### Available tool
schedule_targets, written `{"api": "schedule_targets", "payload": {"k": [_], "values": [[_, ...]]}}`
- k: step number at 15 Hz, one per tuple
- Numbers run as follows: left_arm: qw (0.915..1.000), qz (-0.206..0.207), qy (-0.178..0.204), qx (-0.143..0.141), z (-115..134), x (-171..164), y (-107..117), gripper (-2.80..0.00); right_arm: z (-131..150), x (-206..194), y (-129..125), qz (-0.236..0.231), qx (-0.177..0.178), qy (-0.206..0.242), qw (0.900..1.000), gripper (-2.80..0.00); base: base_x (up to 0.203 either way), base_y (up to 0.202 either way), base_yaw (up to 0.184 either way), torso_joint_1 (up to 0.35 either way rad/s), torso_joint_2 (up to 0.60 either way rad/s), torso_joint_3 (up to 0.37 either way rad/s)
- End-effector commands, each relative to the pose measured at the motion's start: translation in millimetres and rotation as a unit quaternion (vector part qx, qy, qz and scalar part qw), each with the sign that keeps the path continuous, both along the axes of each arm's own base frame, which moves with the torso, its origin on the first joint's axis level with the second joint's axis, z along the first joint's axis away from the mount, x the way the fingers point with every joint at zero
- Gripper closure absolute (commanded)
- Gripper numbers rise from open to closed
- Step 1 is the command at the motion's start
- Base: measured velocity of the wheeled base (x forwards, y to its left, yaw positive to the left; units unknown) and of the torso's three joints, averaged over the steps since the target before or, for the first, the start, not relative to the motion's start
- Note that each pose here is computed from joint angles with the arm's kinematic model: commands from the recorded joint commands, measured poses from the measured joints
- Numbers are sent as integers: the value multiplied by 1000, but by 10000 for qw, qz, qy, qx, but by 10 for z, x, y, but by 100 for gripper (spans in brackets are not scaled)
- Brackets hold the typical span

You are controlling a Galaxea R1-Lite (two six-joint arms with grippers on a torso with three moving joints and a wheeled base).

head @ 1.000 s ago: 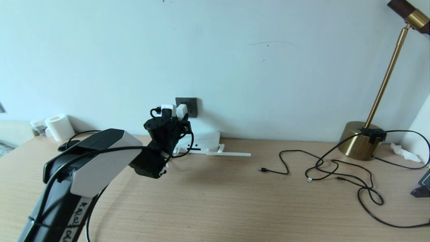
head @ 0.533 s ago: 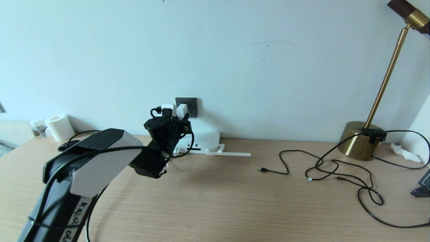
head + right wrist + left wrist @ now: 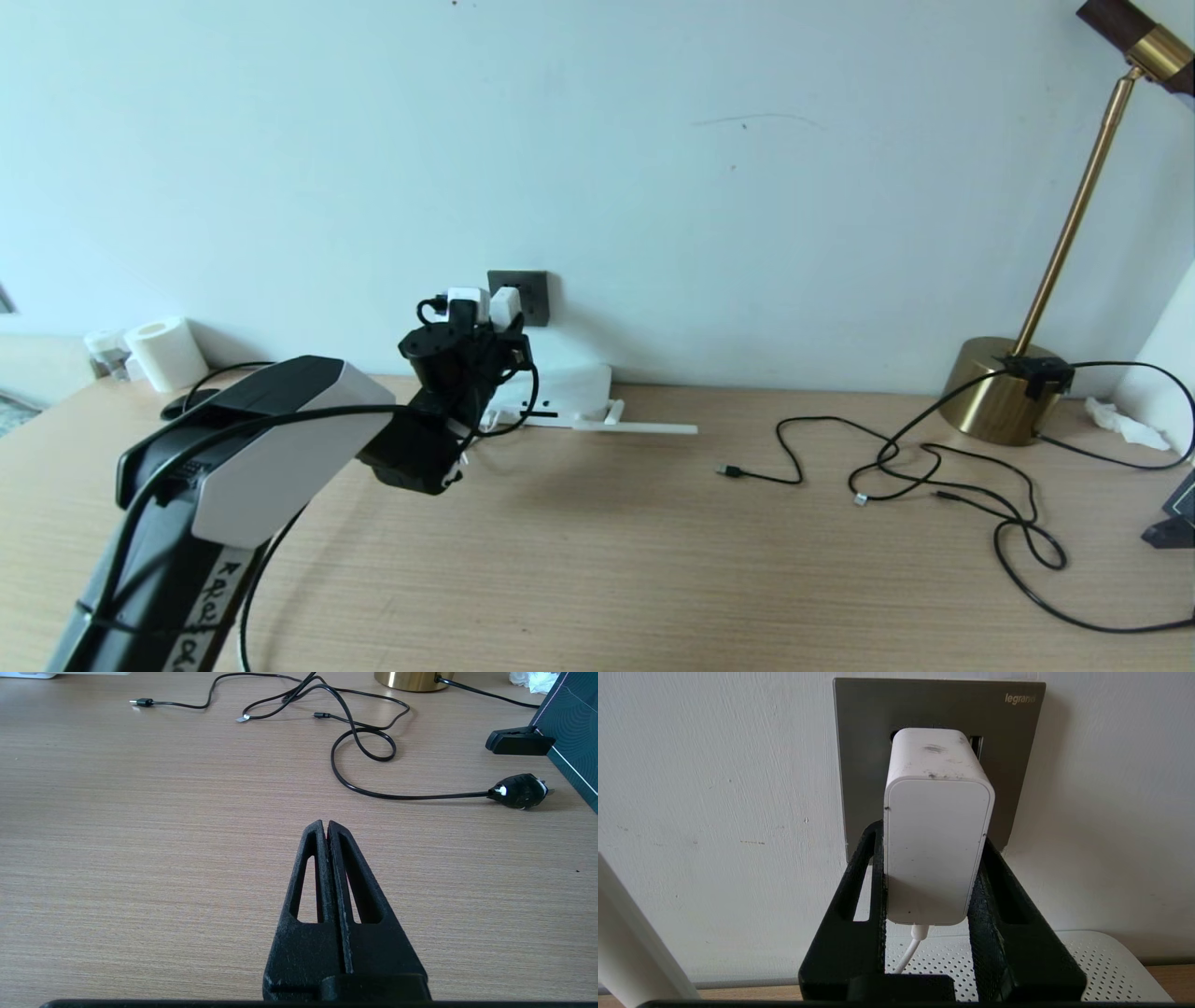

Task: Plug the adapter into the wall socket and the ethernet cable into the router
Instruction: Plug plug into socket

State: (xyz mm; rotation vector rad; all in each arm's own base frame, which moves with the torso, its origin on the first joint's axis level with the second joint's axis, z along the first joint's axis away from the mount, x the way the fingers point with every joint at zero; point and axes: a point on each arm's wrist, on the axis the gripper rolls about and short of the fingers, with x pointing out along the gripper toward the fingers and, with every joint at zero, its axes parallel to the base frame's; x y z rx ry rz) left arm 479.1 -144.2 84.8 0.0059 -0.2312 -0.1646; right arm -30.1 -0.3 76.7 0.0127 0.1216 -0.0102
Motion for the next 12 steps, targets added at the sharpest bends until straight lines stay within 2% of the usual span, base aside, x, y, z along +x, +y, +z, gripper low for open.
{"api": "schedule_targets", "payload": {"k": [1, 12], "values": [[10000, 0, -37, -12, 10, -1, -4, 0, -1, 0, 0, 1, 2, 7, 10000, 0, 0, 0, 0, 0, 0, 0], [10000, 14, -79, -28, 8, 47, -3, 0, -1, 0, 0, 4, 2, 6, 10000, 0, 0, 0, 0, 0, 0, 0]]}}
